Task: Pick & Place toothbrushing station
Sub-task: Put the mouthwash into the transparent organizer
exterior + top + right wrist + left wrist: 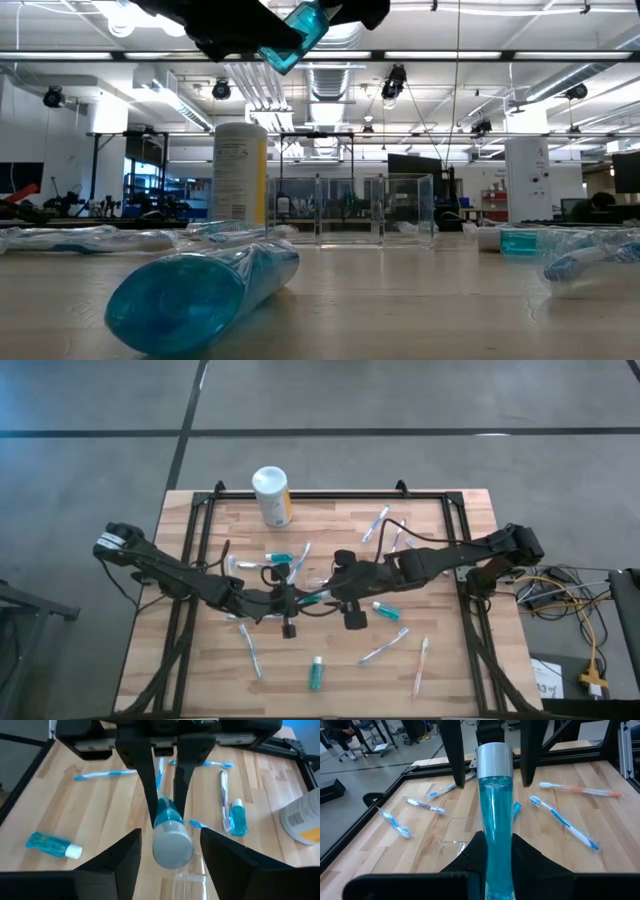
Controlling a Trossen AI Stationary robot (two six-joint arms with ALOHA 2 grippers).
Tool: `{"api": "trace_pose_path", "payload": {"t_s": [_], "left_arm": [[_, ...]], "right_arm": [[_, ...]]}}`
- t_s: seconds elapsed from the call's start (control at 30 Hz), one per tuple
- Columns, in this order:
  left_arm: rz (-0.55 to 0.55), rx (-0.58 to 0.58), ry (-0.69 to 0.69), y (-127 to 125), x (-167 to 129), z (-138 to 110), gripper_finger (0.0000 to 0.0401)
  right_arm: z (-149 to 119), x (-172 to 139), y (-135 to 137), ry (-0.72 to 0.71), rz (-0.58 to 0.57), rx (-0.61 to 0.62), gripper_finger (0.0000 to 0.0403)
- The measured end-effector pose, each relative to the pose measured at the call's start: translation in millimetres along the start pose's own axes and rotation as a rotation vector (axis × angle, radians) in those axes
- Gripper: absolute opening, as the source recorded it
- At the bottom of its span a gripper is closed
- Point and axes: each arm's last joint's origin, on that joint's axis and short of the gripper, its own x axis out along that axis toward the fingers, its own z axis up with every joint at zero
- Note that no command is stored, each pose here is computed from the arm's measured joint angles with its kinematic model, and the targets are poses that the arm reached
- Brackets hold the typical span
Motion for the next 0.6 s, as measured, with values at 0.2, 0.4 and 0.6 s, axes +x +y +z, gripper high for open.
{"api": "trace_pose_path", "payload": {"t_s": [0.2,0.4,0.6], "left_arm": [[0.001,0.0,0.003,0.4,0.2,-0.3,0.0052],[-0.001,-0.003,0.007,0.4,0.3,-0.8,0.0052],[-0.002,-0.007,0.006,0.4,0.3,-0.7,0.0052]], "right_arm": [[0.2,-0.1,0.4,-0.003,0.023,-0.009,0.0157],[0.4,-0.1,0.6,-0.004,0.034,-0.015,0.0088],[1.1,-0.1,1.3,-0.012,0.067,-0.026,0.0086]]}}
